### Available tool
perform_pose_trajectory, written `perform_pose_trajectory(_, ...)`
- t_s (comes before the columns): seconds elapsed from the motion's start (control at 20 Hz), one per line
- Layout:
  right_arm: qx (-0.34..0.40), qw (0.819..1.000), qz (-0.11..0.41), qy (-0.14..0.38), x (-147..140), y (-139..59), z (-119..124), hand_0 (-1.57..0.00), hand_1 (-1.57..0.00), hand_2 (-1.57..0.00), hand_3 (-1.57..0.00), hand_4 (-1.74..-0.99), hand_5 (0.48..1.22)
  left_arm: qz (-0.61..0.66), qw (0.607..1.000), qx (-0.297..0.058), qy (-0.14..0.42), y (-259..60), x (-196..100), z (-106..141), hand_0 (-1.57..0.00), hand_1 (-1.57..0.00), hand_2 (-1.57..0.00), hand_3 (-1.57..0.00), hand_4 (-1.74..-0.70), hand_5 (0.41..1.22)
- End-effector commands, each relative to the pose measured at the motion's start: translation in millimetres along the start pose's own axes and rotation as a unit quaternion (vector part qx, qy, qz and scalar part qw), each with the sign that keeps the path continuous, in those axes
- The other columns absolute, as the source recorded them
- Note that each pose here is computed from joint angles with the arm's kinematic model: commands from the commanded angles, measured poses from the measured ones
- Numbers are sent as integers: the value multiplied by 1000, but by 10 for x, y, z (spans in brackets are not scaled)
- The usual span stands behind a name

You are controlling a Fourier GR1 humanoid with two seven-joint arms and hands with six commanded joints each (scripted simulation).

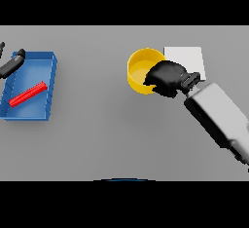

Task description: Pick up the red beaker and tilt it to pour out 1 green nut into yellow bowl. Pick up the yellow bowl and place it on the metallic measuring scale.

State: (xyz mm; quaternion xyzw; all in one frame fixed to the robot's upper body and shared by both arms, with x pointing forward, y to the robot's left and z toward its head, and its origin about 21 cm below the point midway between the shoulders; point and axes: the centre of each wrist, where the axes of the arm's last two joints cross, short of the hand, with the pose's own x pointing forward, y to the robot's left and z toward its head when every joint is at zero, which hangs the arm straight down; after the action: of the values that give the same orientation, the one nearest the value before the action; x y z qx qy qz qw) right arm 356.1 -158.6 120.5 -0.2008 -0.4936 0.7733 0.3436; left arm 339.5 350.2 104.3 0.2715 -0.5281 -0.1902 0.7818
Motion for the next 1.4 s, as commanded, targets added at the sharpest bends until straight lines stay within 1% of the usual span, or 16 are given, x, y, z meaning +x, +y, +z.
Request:
perform_pose_trajectory(0.0, -10, 1000, 0, 11, -83, -54, 26, -1563, -1569, -1526, -1157, -1740, 1220, -3, 1000, -2, 0, -3, 6, 8, 1, 1, 1, 1, -721, 694)
perform_pose_trajectory(0.15, -23, 999, 4, 31, -211, -42, 66, -1567, -1570, -1527, -1151, -1741, 1221, -1, 1000, -4, 2, -44, -7, 0, 1, 1, 1, 1, -727, 710)
perform_pose_trajectory(0.2, -31, 999, 3, 36, -283, -66, 105, -1568, -1570, -1536, -1153, -1741, 1221, 1, 1000, -1, 2, -30, 26, 2, 1, 1, 1, 1, -729, 715)
perform_pose_trajectory(0.3, -35, 997, -7, 62, -397, -36, 103, -1569, -1571, -1534, -1151, -1741, 1221, 0, 1000, 1, 12, -10, 27, 8, 1, 1, 1, 1, -729, 717)
perform_pose_trajectory(0.45, -46, 995, -15, 86, -631, -16, 128, -1570, -1571, -1539, -1145, -1741, 1221, 4, 1000, 4, 18, -8, 10, 11, 1, 1, 1, 1, -735, 727)
perform_pose_trajectory(0.5, -47, 994, -15, 93, -727, 1, 156, -1570, -1571, -1540, -1143, -1741, 1221, 3, 1000, 0, 15, -47, 16, 15, 1, 1, 1, 1, -737, 730)
perform_pose_trajectory(0.7, -49, 990, -27, 130, -938, 110, 92, -1571, -1571, -1537, -1147, -1741, 1221, -3, 1000, 2, 19, 14, 51, 10, 1, 1, 1, 1, -727, 734)
perform_pose_trajectory(0.75, -46, 989, -32, 136, -979, 179, 80, -1571, -1571, -1519, -1156, -1741, 1221, -5, 1000, 0, 22, -12, 18, 2, 1, 1, 1, 1, -722, 732)
perform_pose_trajectory(0.85, -44, 987, -37, 148, -1054, 217, 67, -1571, -1571, -1487, -1195, -1741, 1221, -7, 1000, 1, 26, 13, 34, 11, 1, 1, 1, 1, -720, 720)
perform_pose_trajectory(0.95, -39, 984, -50, 165, -1131, 321, 40, -1571, -1571, -1464, -1268, -1741, 1221, -3, 1000, 2, 19, 21, 11, 50, 1, 1, 1, 1, -724, 714)
perform_pose_trajectory(1.05, -38, 983, -65, 170, -1207, 303, 57, -1571, -1571, -1439, -1318, -1741, 1221, -4, 1000, 1, 24, -4, 20, 37, 1, 1, 1, 1, -725, 712)
perform_pose_trajectory(1.1, -32, 982, -73, 173, -1241, 367, 56, -1571, -1571, -1428, -1331, -1741, 1221, -4, 1000, 2, 24, 21, 34, 38, 1, 1, 1, 1, -726, 710)
perform_pose_trajectory(1.15, -32, 981, -77, 173, -1243, 382, 39, -1571, -1571, -1418, -1349, -1741, 1221, -5, 1000, -2, 24, -5, 28, 23, 1, 1, 1, 1, -725, 710)
perform_pose_trajectory(1.2, -29, 980, -87, 179, -1227, 424, -8, -1562, -1571, -1405, -1374, -1741, 1221, -4, 1000, -1, 23, -10, 22, 40, 1, 1, 1, 1, -726, 710)
perform_pose_trajectory(1.3, -21, 979, -97, 178, -1249, 446, -10, -1528, -1571, -1382, -1440, -1741, 1221, -2, 1000, -1, 25, 35, -3, 32, 1, 1, 1, 1, -729, 713)
perform_pose_trajectory(1.35, -18, 979, -102, 177, -1241, 444, -16, -1469, -1571, -1369, -1466, -1741, 1221, -4, 1000, 0, 28, 24, 0, 15, 1, 1, 1, 1, -727, 710)
